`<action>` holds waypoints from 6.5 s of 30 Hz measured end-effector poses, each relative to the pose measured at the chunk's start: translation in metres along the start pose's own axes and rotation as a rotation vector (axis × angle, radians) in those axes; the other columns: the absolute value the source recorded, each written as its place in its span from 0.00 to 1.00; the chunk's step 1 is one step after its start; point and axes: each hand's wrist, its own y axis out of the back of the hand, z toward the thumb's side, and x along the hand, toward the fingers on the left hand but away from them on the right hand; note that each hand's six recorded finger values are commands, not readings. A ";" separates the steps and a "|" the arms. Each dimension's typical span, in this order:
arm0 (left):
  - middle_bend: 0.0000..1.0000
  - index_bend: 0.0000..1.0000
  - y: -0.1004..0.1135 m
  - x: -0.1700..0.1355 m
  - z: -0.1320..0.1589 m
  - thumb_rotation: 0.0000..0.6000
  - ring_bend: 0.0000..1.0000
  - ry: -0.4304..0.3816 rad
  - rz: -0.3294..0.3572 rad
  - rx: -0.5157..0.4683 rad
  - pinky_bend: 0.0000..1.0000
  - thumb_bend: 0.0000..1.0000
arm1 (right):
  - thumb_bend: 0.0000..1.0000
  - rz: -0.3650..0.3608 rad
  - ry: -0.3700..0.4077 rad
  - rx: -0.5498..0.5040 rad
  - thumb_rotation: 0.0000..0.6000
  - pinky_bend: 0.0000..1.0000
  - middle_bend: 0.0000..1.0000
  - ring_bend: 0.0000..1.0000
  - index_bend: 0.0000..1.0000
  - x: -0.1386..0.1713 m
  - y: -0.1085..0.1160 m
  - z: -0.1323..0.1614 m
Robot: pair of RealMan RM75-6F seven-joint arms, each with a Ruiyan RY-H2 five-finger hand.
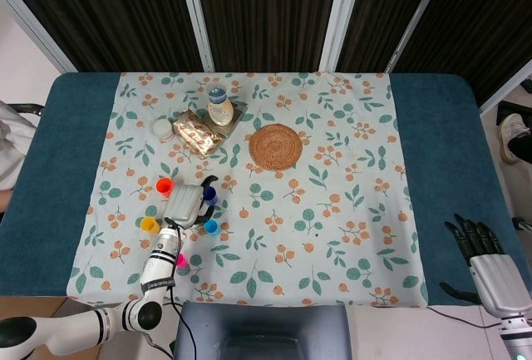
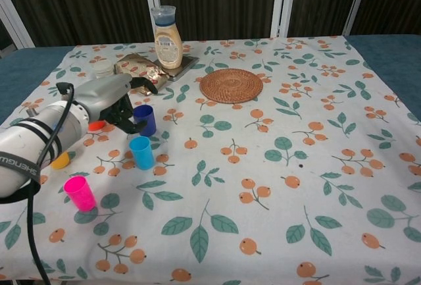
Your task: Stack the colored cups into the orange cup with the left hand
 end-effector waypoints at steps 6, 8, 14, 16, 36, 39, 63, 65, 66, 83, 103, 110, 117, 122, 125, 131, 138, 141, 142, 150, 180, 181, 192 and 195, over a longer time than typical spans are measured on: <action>1.00 0.26 -0.008 0.003 -0.004 1.00 1.00 0.018 -0.011 0.023 1.00 0.37 | 0.19 -0.003 0.002 -0.005 1.00 0.00 0.00 0.00 0.00 0.001 0.002 -0.001; 1.00 0.27 -0.009 0.005 -0.006 1.00 1.00 0.023 -0.008 0.029 1.00 0.37 | 0.19 -0.006 0.002 -0.007 1.00 0.00 0.00 0.00 0.00 0.001 0.002 -0.001; 1.00 0.35 -0.010 0.008 -0.011 1.00 1.00 0.037 0.001 0.040 1.00 0.37 | 0.19 -0.006 0.003 -0.009 1.00 0.00 0.00 0.00 0.00 0.002 0.003 -0.001; 1.00 0.38 -0.010 0.009 -0.013 1.00 1.00 0.041 0.003 0.038 1.00 0.37 | 0.19 -0.007 0.003 -0.008 1.00 0.00 0.00 0.00 0.00 0.002 0.003 -0.001; 1.00 0.52 0.048 0.010 -0.035 1.00 1.00 0.055 0.121 -0.009 1.00 0.36 | 0.19 -0.007 -0.001 -0.008 1.00 0.00 0.00 0.00 0.00 0.001 0.003 -0.002; 1.00 0.53 0.064 0.006 -0.052 1.00 1.00 0.080 0.144 0.000 1.00 0.36 | 0.19 -0.007 -0.001 -0.006 1.00 0.00 0.00 0.00 0.00 0.001 0.003 -0.002; 1.00 0.29 0.048 -0.003 -0.100 1.00 1.00 0.152 0.085 0.037 1.00 0.38 | 0.19 -0.009 -0.007 -0.005 1.00 0.00 0.00 0.00 0.00 0.001 0.002 -0.002; 1.00 0.10 0.047 -0.004 -0.100 1.00 1.00 0.152 0.079 0.040 1.00 0.38 | 0.18 -0.009 -0.007 -0.005 1.00 0.00 0.00 0.00 0.00 0.000 0.002 -0.002; 1.00 0.03 0.047 -0.004 -0.100 1.00 1.00 0.150 0.076 0.040 1.00 0.38 | 0.18 -0.008 -0.006 -0.004 1.00 0.00 0.00 0.00 0.00 0.000 0.002 -0.001; 1.00 0.13 0.048 -0.084 -0.085 1.00 1.00 0.001 -0.029 0.008 1.00 0.36 | 0.19 0.001 0.006 -0.001 1.00 0.00 0.00 0.00 0.00 0.002 0.000 0.001; 1.00 0.33 0.008 -0.092 -0.127 1.00 1.00 0.089 -0.102 0.066 1.00 0.36 | 0.18 -0.001 0.008 0.000 1.00 0.00 0.00 0.00 0.00 0.003 -0.001 0.002; 1.00 0.45 0.007 -0.088 -0.132 1.00 1.00 0.098 -0.085 0.071 1.00 0.36 | 0.19 0.001 0.006 0.003 1.00 0.00 0.00 0.00 0.00 0.002 -0.001 0.002; 1.00 0.56 0.014 -0.083 -0.135 1.00 1.00 0.107 -0.047 0.079 1.00 0.37 | 0.19 -0.001 0.006 0.001 1.00 0.00 0.00 0.00 0.00 0.003 -0.001 0.002; 1.00 0.57 0.030 -0.077 -0.128 1.00 1.00 0.097 0.002 0.052 1.00 0.37 | 0.18 0.000 0.007 0.001 1.00 0.00 0.00 0.00 0.00 0.003 -0.001 0.002; 1.00 0.57 0.047 -0.067 -0.115 1.00 1.00 0.075 0.057 0.023 1.00 0.37 | 0.19 0.002 0.008 0.003 1.00 0.00 0.00 0.00 0.00 0.002 -0.002 0.003; 1.00 0.58 0.081 -0.037 -0.086 1.00 1.00 0.047 0.159 -0.022 1.00 0.37 | 0.19 -0.002 0.003 0.002 1.00 0.00 0.00 0.00 0.00 0.002 -0.001 0.001; 1.00 0.58 0.071 -0.010 -0.079 1.00 1.00 0.096 0.140 0.023 1.00 0.37 | 0.19 -0.010 -0.002 -0.008 1.00 0.00 0.00 0.00 0.00 0.001 0.003 -0.001; 1.00 0.58 0.066 -0.006 -0.081 1.00 1.00 0.107 0.132 0.032 1.00 0.37 | 0.19 -0.012 -0.005 -0.011 1.00 0.00 0.00 0.00 0.00 0.001 0.004 -0.002; 1.00 0.58 0.065 -0.005 -0.082 1.00 1.00 0.111 0.131 0.034 1.00 0.37 | 0.19 -0.011 -0.004 -0.010 1.00 0.00 0.00 0.00 0.00 0.001 0.004 -0.002; 1.00 0.58 0.062 -0.005 -0.089 1.00 1.00 0.119 0.119 0.045 1.00 0.37 | 0.19 -0.011 -0.004 -0.009 1.00 0.00 0.00 0.00 0.00 0.001 0.004 -0.002; 1.00 0.04 0.034 -0.087 -0.021 1.00 1.00 -0.180 -0.052 -0.099 1.00 0.36 | 0.19 0.010 0.019 0.002 1.00 0.00 0.00 0.00 0.00 0.004 -0.002 0.004; 1.00 0.05 0.029 -0.094 -0.016 1.00 1.00 -0.199 -0.074 -0.100 1.00 0.35 | 0.19 0.011 0.021 0.002 1.00 0.00 0.00 0.00 0.00 0.004 -0.002 0.004; 1.00 0.16 -0.007 -0.077 0.009 1.00 1.00 -0.184 -0.102 -0.073 1.00 0.35 | 0.19 0.002 0.023 -0.009 1.00 0.00 0.00 0.00 0.00 0.005 0.001 0.002; 1.00 0.22 -0.010 -0.066 0.007 1.00 1.00 -0.150 -0.094 -0.060 1.00 0.35 | 0.19 -0.002 0.019 -0.011 1.00 0.00 0.00 0.00 0.00 0.004 0.003 0.001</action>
